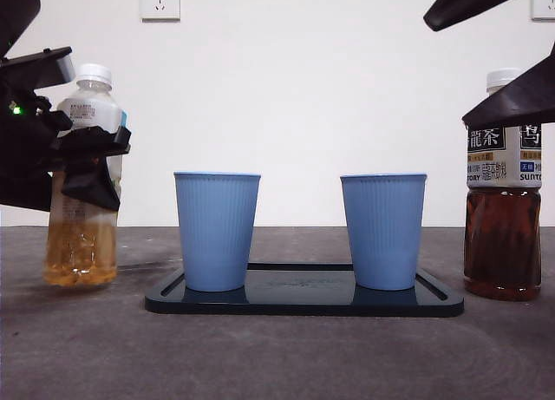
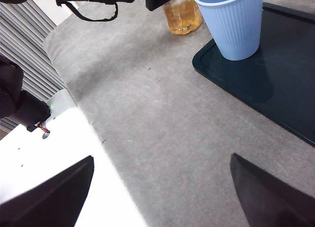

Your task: Pour the drink into the cup

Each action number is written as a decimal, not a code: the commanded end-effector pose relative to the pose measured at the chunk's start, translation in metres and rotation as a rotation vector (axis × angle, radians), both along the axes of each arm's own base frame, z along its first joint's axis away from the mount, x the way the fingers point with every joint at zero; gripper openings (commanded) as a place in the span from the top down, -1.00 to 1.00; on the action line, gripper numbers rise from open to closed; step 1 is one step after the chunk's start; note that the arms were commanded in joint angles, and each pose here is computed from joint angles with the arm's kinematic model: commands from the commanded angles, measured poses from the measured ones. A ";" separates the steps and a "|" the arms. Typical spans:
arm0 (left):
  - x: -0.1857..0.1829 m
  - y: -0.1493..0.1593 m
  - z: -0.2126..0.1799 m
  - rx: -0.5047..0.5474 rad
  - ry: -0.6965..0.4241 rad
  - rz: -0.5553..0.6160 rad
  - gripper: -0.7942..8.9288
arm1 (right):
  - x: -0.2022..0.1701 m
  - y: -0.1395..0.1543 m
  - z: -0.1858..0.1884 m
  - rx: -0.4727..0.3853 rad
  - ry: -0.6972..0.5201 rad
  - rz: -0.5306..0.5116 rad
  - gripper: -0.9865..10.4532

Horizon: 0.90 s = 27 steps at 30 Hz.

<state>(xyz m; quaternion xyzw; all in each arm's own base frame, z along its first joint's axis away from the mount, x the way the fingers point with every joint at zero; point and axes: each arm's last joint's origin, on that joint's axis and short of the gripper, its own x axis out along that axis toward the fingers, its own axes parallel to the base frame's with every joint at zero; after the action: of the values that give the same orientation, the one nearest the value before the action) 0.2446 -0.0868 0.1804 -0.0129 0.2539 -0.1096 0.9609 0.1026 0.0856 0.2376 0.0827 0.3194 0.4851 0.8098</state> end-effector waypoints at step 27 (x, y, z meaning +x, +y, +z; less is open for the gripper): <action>0.001 -0.001 -0.003 0.029 0.036 -0.010 -0.15 | 0.001 0.001 0.005 0.013 -0.004 -0.007 0.08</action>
<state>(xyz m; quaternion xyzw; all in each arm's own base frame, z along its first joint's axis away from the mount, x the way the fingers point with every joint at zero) 0.2425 -0.0861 0.1749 -0.0042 0.2811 -0.1076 0.9536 0.1027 0.0855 0.2376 0.0837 0.3201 0.4828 0.8108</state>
